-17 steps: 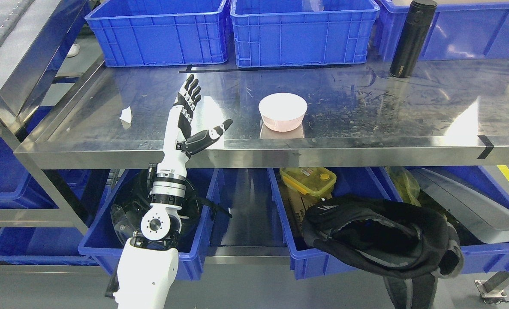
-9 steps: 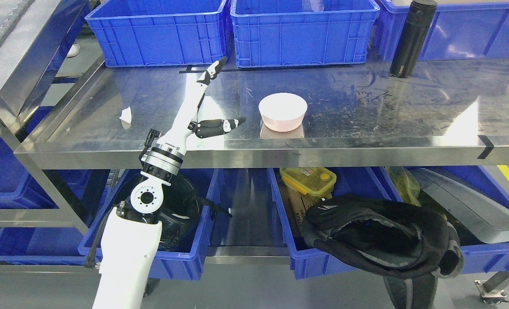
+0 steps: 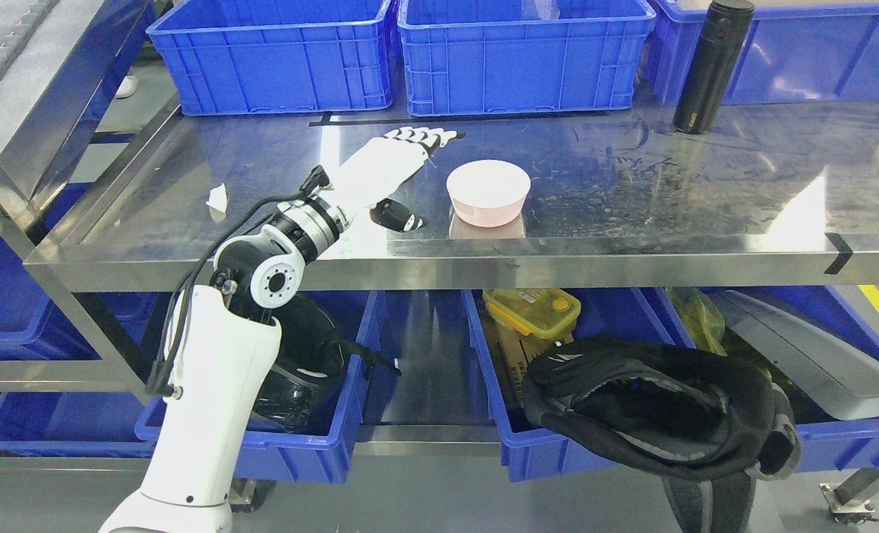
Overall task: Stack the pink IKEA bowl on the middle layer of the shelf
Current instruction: 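Close the left hand fingers around the rim of the pink bowl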
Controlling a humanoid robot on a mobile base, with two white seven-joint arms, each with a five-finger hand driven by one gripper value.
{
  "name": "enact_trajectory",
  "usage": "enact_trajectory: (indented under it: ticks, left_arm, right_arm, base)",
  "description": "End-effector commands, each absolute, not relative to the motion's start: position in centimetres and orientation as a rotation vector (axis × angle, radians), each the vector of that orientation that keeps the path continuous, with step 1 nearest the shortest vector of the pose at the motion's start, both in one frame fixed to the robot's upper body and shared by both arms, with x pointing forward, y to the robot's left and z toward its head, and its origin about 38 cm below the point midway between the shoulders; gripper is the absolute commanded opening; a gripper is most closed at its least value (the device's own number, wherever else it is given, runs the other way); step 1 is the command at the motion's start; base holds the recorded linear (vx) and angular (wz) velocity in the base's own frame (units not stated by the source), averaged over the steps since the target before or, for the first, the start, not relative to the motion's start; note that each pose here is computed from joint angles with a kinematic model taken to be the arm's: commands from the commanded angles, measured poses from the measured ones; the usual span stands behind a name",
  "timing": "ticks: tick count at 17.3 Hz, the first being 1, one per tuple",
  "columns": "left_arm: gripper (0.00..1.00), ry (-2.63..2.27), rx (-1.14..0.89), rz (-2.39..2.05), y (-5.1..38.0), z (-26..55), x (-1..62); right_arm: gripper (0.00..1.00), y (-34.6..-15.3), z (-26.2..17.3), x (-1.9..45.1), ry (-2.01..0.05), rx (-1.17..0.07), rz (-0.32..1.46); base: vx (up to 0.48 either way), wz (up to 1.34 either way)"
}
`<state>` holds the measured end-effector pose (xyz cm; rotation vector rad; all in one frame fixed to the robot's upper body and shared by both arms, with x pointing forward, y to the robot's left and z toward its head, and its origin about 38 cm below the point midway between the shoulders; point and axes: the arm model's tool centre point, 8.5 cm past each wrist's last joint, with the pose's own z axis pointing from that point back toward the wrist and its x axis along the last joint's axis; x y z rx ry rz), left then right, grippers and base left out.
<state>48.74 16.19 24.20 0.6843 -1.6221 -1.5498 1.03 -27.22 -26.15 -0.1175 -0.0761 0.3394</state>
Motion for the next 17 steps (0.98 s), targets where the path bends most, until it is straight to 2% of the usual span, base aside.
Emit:
enact_trajectory:
  ticks: [1,5,7,13,17]
  left_arm:
    - [0.94,-1.420,0.817,-1.791,8.7,25.3,50.3]
    - [0.94,-1.360,0.727,-1.842,5.3,24.4,51.2]
    - [0.94,-1.308,0.639,-1.833,5.8,22.5,52.0]
    - [0.99,-1.214,0.616,-1.840,6.8,20.6,53.6]
    - [0.97,-1.227,0.638,-1.822,7.0,19.9,54.0]
  right_arm:
    - [1.00,-28.2,-26.1,0.6,-0.076,-0.132,0.340]
    - [1.00,-28.2,-26.1,0.6,-0.076,-0.132,0.340]
    - [1.00,-28.2,-26.1,0.6,-0.076,-0.132,0.340]
    - [1.00,-28.2,-26.1,0.6,-0.076,-0.132,0.340]
    - [1.00,-28.2,-26.1,0.6,-0.076,-0.132,0.340]
  base:
    - [0.000,0.00]
    - [0.000,0.00]
    - [0.000,0.00]
    - [0.000,0.00]
    - [0.000,0.00]
